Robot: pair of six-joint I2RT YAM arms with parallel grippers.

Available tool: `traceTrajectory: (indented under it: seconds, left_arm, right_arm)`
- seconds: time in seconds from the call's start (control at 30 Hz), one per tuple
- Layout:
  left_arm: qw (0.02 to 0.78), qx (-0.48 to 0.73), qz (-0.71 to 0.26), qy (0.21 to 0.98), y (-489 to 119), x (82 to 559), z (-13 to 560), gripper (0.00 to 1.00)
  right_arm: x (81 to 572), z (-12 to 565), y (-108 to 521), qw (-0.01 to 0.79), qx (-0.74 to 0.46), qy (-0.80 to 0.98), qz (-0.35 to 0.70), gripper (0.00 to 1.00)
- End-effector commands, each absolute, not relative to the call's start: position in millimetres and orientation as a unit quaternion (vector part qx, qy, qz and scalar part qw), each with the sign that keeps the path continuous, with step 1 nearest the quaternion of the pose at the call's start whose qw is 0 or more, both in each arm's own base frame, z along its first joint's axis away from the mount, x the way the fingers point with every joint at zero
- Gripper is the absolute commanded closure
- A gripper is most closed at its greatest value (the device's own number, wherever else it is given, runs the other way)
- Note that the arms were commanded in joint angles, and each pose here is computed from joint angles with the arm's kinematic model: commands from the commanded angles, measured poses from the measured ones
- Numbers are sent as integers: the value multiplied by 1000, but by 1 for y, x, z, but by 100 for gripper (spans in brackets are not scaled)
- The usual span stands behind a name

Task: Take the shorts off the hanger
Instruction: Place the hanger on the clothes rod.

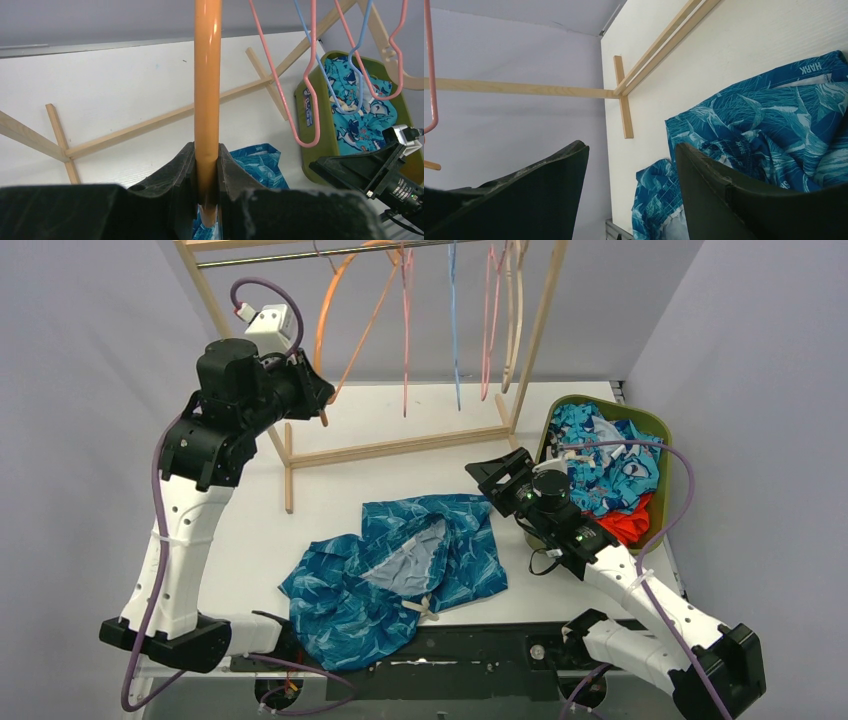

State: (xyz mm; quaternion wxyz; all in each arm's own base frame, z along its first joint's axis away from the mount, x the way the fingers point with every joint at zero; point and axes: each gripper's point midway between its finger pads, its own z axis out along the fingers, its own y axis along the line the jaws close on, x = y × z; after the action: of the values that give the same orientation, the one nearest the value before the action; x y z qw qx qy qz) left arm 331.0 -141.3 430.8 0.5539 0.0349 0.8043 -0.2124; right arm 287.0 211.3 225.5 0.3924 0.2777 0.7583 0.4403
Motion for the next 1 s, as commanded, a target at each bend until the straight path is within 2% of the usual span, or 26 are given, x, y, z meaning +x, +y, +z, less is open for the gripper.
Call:
traceTrajectory:
  seconds: [0.0, 0.13, 0.53, 0.73, 0.9, 0.97]
  left_arm:
    - [597, 45, -218, 771, -141, 333, 459, 100]
    - [593, 44, -202, 778, -138, 340, 449, 100]
    - [621, 47, -222, 750, -144, 345, 485, 100]
    - [577, 54, -220, 785, -151, 351, 447, 100]
    - [573, 50, -223, 787, -152, 351, 435, 100]
    - [571, 50, -224, 788, -152, 351, 435, 93]
  right_arm:
    - [292, 245, 210, 415, 270, 740, 456, 35]
    - [292, 243, 212, 411, 269, 741, 458, 35]
    - [290, 241, 208, 413, 272, 740, 457, 34]
    - [290, 242, 209, 412, 271, 740, 458, 35]
    - [289, 241, 209, 410, 270, 741, 458, 34]
    - [289, 240, 209, 410, 271, 741, 458, 34]
